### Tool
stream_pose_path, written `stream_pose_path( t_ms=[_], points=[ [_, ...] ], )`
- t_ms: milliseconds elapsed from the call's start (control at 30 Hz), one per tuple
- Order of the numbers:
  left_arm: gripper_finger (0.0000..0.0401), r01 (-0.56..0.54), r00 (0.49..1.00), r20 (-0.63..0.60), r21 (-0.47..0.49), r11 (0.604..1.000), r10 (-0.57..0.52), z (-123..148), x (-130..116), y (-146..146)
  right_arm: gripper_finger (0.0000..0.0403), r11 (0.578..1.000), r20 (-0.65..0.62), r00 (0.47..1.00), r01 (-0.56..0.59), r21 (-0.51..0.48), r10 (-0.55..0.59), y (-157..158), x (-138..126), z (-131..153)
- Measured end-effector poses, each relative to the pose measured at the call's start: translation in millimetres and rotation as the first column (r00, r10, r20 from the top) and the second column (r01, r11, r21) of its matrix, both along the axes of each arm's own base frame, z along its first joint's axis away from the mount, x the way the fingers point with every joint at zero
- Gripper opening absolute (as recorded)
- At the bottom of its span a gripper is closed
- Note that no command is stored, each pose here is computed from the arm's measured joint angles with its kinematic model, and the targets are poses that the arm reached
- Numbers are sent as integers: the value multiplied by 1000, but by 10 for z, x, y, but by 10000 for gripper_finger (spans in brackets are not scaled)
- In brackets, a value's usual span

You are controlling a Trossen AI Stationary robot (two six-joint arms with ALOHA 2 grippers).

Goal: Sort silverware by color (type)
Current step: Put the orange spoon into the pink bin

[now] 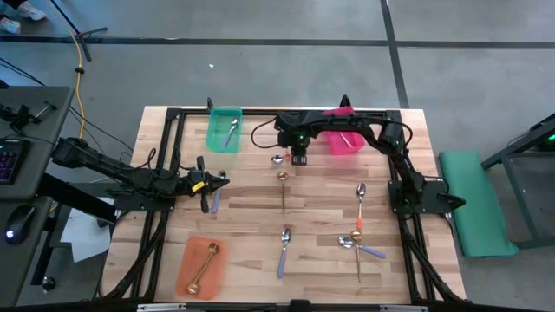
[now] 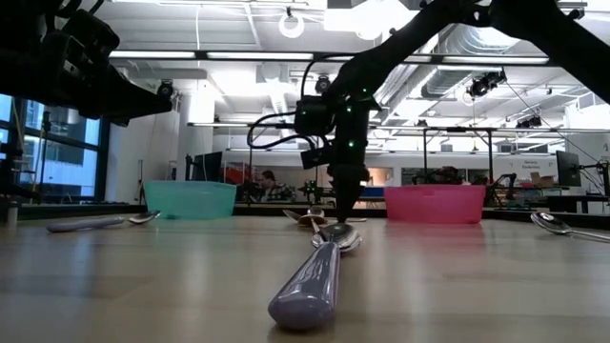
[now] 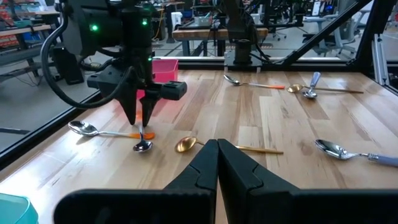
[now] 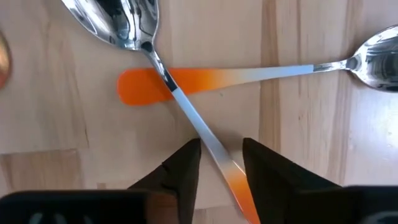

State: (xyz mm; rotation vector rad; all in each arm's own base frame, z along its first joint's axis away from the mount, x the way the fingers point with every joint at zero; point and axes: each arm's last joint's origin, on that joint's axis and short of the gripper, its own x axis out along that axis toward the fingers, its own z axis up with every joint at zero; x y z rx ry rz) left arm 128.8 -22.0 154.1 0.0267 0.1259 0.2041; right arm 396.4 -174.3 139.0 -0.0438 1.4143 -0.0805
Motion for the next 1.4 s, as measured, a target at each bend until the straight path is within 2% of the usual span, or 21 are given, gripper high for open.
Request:
stream_pose_path(
  t_ms=[133,400,767,1000,1167,1400],
  points=[
    [0,0,1000,0,0,1000,0,0,0,0,136,1000,19,1000,9,5,-9,16,23,-3],
    [0,0,1000,0,0,1000,0,0,0,0,132,998,47,999,10,68,-13,40,37,-5],
    [0,0,1000,0,1,1000,0,0,0,0,36,993,25,998,46,106,-49,64,14,-12],
    [0,0,1000,0,0,1000,0,0,0,0,4,991,35,999,29,133,-34,113,19,23],
    [0,0,1000,0,0,1000,0,0,0,0,1,984,44,998,36,175,-45,181,-18,147],
    [0,0,1000,0,1,1000,0,0,0,0,0,987,146,987,49,151,-71,308,-48,596]
  ],
)
